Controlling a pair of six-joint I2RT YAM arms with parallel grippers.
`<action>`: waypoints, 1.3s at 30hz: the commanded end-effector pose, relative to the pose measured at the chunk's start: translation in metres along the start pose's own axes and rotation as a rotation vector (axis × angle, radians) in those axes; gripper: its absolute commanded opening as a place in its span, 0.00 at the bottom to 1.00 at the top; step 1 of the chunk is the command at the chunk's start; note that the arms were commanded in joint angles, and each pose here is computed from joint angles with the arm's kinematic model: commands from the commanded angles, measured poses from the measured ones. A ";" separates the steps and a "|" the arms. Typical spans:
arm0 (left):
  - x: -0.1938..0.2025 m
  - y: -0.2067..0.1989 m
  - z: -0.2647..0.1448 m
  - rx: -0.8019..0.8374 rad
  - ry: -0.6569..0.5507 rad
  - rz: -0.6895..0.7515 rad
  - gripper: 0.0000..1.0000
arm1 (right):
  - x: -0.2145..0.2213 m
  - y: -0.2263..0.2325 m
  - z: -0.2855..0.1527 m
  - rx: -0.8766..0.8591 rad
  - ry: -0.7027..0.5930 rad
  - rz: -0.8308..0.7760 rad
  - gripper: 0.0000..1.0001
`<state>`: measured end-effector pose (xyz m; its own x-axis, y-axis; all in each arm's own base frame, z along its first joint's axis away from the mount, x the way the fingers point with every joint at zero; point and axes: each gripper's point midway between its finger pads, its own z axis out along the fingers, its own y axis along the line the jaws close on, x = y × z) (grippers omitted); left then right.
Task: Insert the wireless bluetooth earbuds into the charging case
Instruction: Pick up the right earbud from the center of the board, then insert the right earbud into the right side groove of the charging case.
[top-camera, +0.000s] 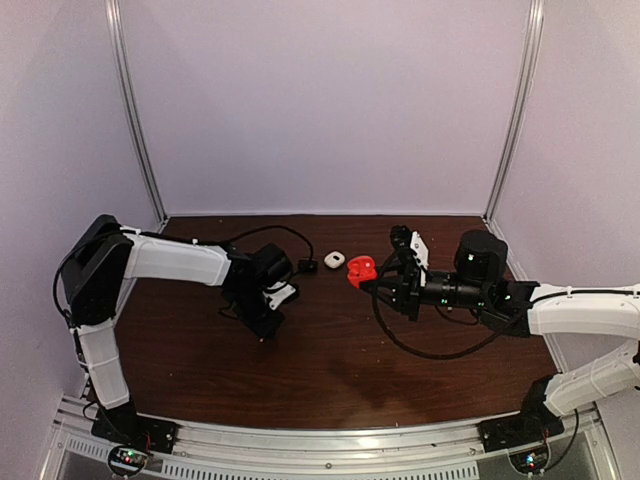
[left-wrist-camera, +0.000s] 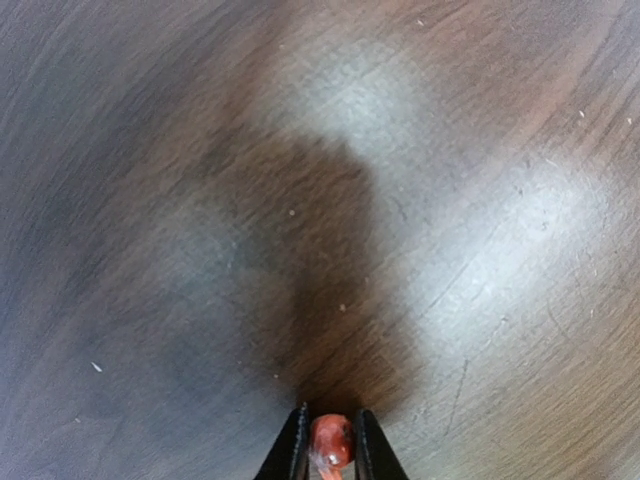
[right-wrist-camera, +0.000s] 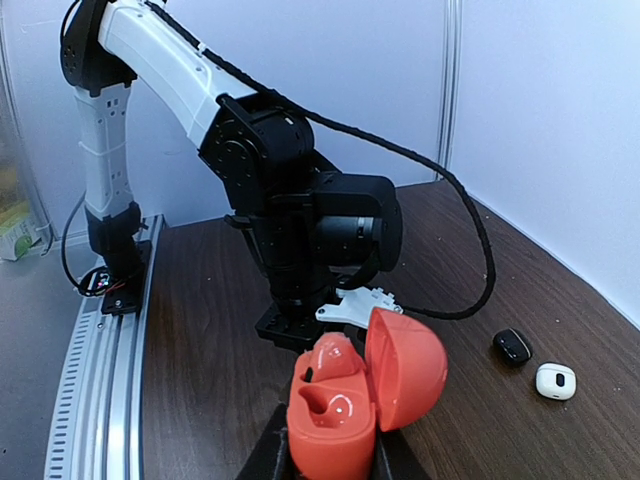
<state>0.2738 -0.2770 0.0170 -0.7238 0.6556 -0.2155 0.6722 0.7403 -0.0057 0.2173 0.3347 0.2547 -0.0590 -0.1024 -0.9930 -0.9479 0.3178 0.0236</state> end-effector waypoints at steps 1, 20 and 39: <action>-0.024 0.003 -0.021 -0.025 -0.111 -0.009 0.14 | -0.019 -0.007 0.000 0.033 -0.044 -0.026 0.00; -0.115 -0.006 -0.287 0.009 -1.120 0.012 0.12 | -0.058 -0.032 0.009 0.162 -0.255 -0.078 0.00; -0.123 -0.101 -0.373 0.293 -1.543 0.258 0.12 | -0.081 -0.040 0.033 0.474 -0.308 -0.118 0.00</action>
<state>0.2528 -0.3640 0.3880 0.0546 -0.0673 -0.9962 0.8427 0.5384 0.0098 0.2590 0.3681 0.3115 0.1754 0.0643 -0.9824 -0.7661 0.6356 -0.0952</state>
